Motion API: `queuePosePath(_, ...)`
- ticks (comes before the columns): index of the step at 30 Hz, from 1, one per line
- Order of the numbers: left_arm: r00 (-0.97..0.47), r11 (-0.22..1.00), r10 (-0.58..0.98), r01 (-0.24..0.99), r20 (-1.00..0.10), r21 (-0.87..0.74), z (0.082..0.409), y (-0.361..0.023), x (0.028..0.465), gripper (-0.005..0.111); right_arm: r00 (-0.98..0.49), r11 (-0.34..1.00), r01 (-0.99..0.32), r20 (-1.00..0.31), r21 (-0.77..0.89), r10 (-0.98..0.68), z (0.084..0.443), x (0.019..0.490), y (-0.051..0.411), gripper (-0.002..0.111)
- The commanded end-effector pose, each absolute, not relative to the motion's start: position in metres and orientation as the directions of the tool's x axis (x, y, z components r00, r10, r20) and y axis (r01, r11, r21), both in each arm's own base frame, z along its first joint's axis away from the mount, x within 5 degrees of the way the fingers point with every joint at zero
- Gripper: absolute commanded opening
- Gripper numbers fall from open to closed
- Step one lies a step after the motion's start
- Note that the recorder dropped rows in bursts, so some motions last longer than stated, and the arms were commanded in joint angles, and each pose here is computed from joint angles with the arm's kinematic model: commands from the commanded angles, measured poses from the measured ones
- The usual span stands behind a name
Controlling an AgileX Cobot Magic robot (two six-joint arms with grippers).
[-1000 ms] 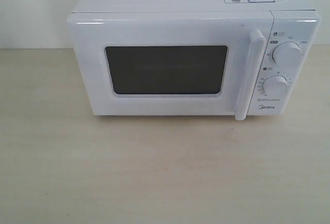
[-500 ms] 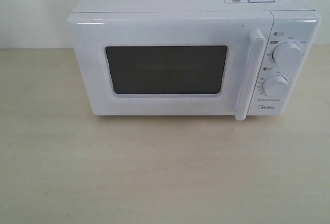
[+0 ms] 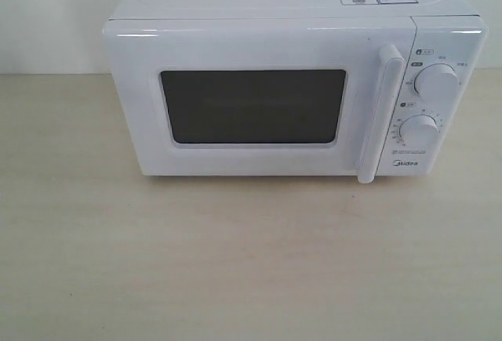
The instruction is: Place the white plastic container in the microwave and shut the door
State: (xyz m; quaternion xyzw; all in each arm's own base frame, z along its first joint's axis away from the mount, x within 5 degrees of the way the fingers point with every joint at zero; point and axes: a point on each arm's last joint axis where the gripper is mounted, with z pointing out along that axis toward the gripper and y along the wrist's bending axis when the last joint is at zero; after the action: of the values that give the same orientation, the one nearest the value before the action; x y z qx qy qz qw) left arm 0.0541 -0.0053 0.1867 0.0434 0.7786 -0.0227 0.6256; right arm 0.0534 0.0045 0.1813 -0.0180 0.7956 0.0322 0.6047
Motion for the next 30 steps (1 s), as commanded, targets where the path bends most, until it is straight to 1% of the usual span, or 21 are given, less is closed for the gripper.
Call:
queuePosePath(1,-0.215,0.995,0.038,0.096,-0.976,0.018,0.1855,-0.0054,0.054,0.004,-0.261,0.997,-0.065,-0.965,0.033,0.015,0.1817,0.0532,0.0044,0.0)
queuePosePath(30,-0.215,0.995,0.038,0.096,-0.976,0.018,0.1855,-0.0054,0.054,0.004,-0.246,0.997,-0.065,-0.969,0.033,0.016,0.1831,0.0535,0.0044,0.0)
